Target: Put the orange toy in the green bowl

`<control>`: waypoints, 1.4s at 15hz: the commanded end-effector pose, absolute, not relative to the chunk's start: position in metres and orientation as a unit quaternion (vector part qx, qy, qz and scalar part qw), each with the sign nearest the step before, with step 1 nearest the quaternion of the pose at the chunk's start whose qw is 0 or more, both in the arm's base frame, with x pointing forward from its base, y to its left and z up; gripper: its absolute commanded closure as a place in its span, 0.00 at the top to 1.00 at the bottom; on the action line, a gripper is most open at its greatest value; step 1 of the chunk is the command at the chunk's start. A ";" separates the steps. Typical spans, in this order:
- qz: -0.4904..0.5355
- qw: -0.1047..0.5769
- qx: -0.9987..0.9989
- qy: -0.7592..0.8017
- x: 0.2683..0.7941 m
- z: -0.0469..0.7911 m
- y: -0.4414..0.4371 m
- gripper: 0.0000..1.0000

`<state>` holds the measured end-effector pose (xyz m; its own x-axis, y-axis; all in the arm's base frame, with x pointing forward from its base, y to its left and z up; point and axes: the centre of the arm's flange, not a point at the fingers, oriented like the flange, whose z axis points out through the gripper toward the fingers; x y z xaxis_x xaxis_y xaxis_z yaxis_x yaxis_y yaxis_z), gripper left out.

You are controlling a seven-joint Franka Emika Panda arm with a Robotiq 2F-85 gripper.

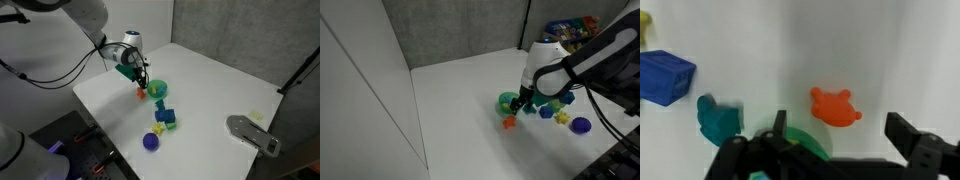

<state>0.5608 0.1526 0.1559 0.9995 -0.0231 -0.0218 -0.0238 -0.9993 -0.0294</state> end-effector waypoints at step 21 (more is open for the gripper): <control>-0.056 0.041 -0.997 0.036 0.583 0.073 0.176 1.00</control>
